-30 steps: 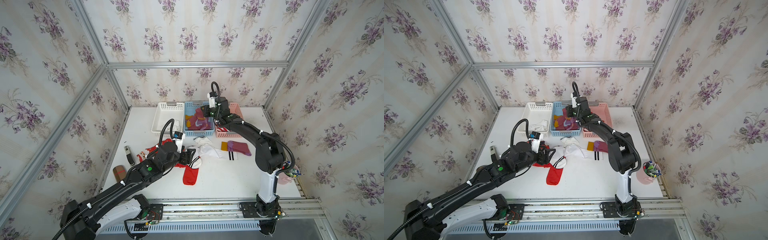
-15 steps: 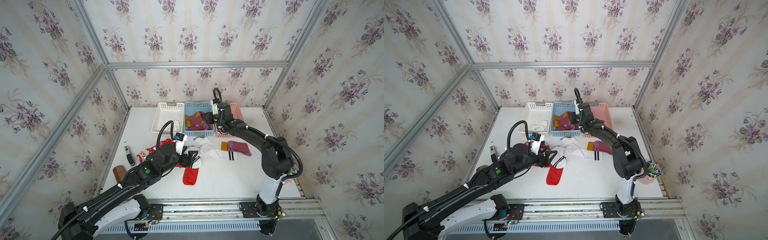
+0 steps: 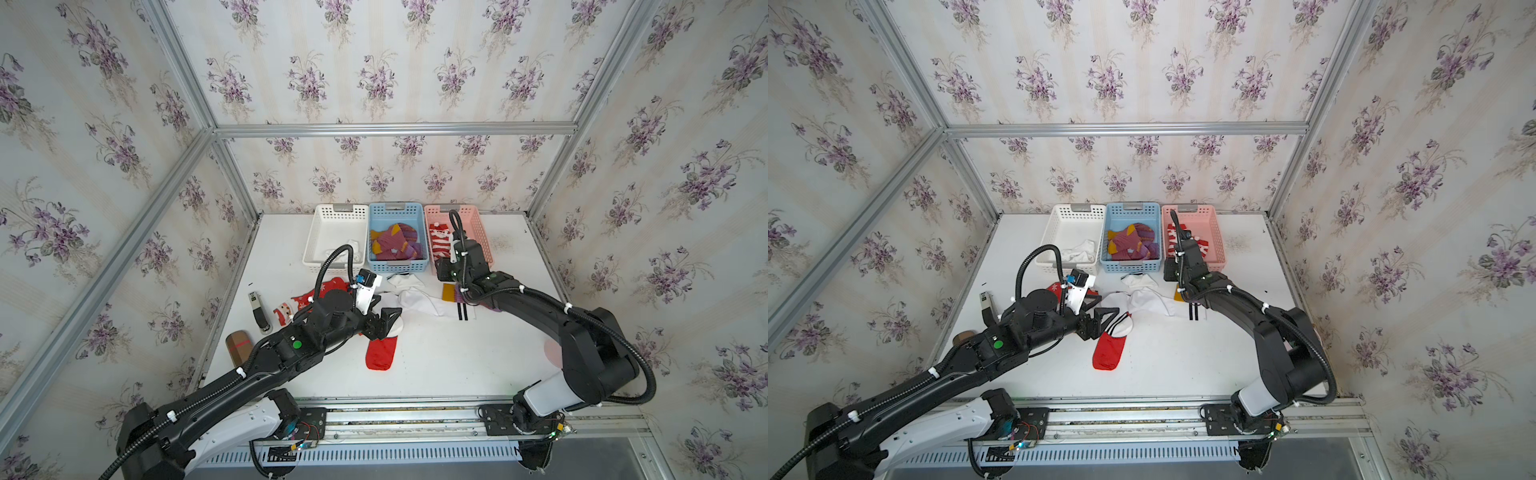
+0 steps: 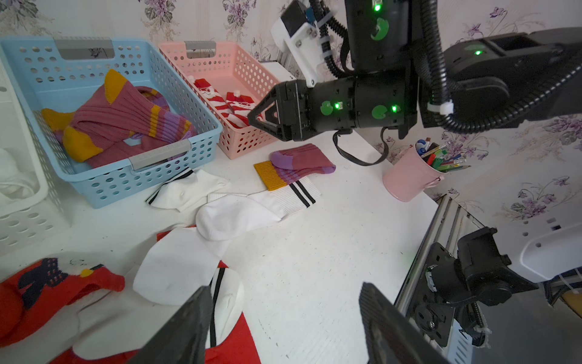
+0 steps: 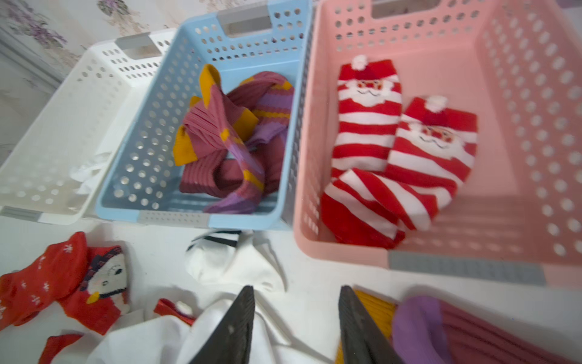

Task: Sort the socks into the basket by color
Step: Place the sock in the bin, then pick up the sock at the center of the board.

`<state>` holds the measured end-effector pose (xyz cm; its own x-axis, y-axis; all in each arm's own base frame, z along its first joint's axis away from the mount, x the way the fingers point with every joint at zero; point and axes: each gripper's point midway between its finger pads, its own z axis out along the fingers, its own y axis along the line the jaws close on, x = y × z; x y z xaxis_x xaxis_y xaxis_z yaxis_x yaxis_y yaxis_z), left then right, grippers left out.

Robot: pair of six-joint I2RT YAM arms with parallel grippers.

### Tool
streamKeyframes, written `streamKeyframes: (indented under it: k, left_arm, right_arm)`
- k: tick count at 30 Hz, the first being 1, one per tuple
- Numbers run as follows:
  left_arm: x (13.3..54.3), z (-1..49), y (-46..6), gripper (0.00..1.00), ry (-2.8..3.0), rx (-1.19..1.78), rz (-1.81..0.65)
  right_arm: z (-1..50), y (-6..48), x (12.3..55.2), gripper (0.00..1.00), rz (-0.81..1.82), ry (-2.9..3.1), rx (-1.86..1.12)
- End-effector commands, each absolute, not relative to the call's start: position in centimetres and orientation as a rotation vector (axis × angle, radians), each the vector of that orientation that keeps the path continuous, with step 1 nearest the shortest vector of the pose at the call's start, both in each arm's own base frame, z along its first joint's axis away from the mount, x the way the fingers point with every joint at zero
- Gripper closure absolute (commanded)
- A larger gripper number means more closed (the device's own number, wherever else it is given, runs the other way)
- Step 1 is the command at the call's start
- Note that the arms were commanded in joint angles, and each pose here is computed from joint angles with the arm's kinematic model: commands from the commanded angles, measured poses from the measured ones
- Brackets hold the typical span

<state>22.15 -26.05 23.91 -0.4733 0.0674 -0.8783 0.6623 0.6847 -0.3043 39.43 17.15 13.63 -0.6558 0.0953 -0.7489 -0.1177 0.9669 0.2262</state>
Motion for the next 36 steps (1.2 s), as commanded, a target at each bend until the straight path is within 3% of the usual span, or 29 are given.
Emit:
streamKeyframes:
  k: [1,22,31,36]
  left_arm:
    - [21.8,25.0,-27.1,0.25,1.887,0.612,-0.848]
    - [20.7,24.8,-29.5,0.24,1.847,0.697,-0.865]
    - [20.7,24.6,-29.4,0.23,1.862,0.700,-0.844]
    - [20.7,24.5,-29.5,0.23,1.867,0.703,-0.838]
  right_arm:
    - [13.3,14.2,38.6,0.53,0.231,2.259,0.102]
    - [5.8,9.7,37.5,0.47,0.138,2.400,0.255]
    - [3.6,9.3,37.5,0.51,0.129,2.450,0.280]
    - [3.0,9.5,37.3,0.59,0.145,2.470,0.277]
